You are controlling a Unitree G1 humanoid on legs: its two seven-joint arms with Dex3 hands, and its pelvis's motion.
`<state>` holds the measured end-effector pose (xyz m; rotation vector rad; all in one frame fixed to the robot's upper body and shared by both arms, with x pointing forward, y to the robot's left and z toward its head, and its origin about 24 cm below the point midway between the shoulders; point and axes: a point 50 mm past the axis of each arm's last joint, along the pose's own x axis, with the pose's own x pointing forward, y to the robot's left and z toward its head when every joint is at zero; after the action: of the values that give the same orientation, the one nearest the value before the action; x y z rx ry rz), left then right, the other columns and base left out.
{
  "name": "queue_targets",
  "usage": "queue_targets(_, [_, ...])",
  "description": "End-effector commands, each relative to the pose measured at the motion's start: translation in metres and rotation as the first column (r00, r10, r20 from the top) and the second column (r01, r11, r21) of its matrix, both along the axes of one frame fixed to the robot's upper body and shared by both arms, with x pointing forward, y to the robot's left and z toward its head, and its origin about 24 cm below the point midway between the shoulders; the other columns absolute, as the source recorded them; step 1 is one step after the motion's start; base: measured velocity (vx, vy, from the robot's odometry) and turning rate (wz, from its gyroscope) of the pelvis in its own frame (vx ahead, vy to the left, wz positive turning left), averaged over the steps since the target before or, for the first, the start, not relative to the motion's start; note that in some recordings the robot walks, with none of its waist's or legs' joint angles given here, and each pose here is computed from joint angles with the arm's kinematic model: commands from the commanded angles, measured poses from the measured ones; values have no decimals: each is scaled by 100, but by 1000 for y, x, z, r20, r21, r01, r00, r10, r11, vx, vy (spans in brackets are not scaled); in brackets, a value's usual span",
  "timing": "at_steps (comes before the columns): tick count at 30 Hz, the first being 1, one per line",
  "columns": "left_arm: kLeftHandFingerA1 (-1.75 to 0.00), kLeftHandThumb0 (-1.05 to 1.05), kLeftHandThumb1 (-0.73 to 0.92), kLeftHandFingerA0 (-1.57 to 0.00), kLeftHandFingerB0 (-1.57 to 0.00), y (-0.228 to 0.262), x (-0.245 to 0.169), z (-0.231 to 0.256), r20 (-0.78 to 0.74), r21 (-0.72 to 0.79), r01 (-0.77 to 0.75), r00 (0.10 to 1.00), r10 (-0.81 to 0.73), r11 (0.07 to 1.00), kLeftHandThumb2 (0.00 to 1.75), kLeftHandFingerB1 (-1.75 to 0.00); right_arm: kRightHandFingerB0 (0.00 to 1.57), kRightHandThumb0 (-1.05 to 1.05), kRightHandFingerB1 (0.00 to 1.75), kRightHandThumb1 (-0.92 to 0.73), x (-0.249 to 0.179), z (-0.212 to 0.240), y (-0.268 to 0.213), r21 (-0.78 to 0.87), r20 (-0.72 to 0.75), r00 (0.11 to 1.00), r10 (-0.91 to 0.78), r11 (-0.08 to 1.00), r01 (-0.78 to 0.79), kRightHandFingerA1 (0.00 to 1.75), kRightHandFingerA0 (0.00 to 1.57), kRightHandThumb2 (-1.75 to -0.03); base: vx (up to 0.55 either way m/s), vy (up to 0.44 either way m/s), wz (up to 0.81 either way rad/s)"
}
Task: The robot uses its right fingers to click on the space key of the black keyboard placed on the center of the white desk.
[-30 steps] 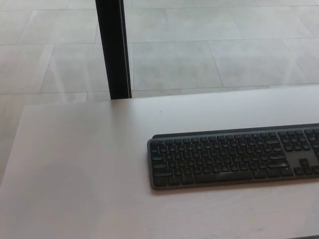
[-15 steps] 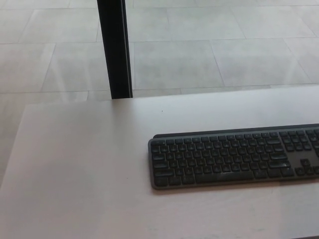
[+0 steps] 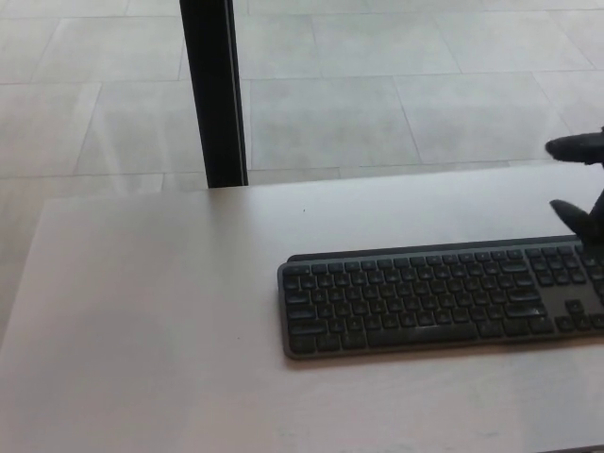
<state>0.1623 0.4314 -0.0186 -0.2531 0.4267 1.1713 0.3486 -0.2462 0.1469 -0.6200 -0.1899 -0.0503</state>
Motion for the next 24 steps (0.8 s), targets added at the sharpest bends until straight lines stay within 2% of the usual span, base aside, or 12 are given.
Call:
queue_targets(1, [-92, -42, 50, -84, -76, 8, -3, 8, 28, 33, -18, 999, 17, 999, 54, -60, 69, -17, 44, -57, -10, -8, 47, -635, -63, 938, 341, 711, -301, 158, 80, -64, 0, 0, 0])
queue_targets(2, [-89, -42, 49, -84, -76, 8, -3, 9, 20, 37, -15, 1000, 14, 999, 55, -60, 69, -19, 43, -57, -10, -9, 49, -646, -69, 936, 344, 700, -305, 160, 81, -65, 0, 0, 0])
queue_targets(3, [-89, -42, 39, -82, -72, 8, -3, 9, 18, 42, -13, 1000, 12, 999, 84, -72, 69, -20, 44, -54, -10, -12, 54, -671, -86, 930, 357, 669, -319, 160, 83, -68, 0, 0, 0])
queue_targets(4, [-90, -42, 50, -83, -78, 8, -3, 9, 19, 43, -15, 1000, 14, 999, 54, -61, 70, -21, 44, -55, -10, -13, 56, -688, -95, 926, 364, 649, -326, 163, 83, -69, 0, 0, 0])
queue_targets(5, [-89, -42, 38, -81, -72, 8, -3, 9, 14, 45, -15, 1000, 15, 999, 84, -72, 69, -18, 45, -50, -11, -15, 60, -712, -102, 921, 377, 619, -332, 163, 89, -70, 0, 0, 0])
queue_targets(6, [-92, -42, 50, -87, -78, 8, -3, 8, 7, 47, -15, 1000, 15, 999, 54, -60, 70, -17, 47, -50, -11, -18, 63, -724, -99, 913, 395, 601, -339, 165, 92, -72, 0, 0, 0])
queue_targets(9, [-94, -43, 51, -86, -78, 8, -3, 9, -15, 58, -3, 1000, 4, 998, 55, -60, 69, -17, 47, -51, -13, -26, 67, -744, -127, 897, 424, 557, -369, 164, 91, -71, 0, 0, 0])
queue_targets(10, [-91, -42, 39, -82, -70, 8, -3, 8, 1, 48, -4, 1000, 4, 999, 85, -72, 72, -22, 47, -53, -14, -33, 69, -782, -138, 888, 439, 502, -370, 166, 85, -72, 0, 0, 0])
queue_targets(11, [-91, -42, 39, -82, -70, 8, -3, 8, 1, 48, -4, 1000, 4, 999, 85, -72, 72, -22, 47, -53, -14, -33, 69, -782, -138, 888, 439, 502, -370, 166, 85, -72, 0, 0, 0])
queue_targets(12, [-96, -43, 51, -89, -76, 8, -3, 8, -6, 51, -2, 1000, 3, 999, 55, -60, 72, -22, 46, -54, -14, -35, 69, -783, -146, 887, 438, 497, -374, 167, 84, -72, 0, 0, 0])
queue_targets(17, [-87, -40, 49, -82, -79, 8, -4, 8, 9, 43, -22, 1000, 22, 999, 54, -60, 71, -16, 47, -50, -17, -47, 71, -810, -220, 869, 443, 414, -416, 164, 87, -72, 0, 0, 0])
queue_targets(24, [-106, -39, 51, -92, -76, 8, -3, 8, 14, 33, -12, 1000, 12, 999, 55, -61, 73, -21, 49, -52, -19, -53, 74, -844, -237, 851, 469, 334, -419, 165, 85, -76, 0, 0, 0])
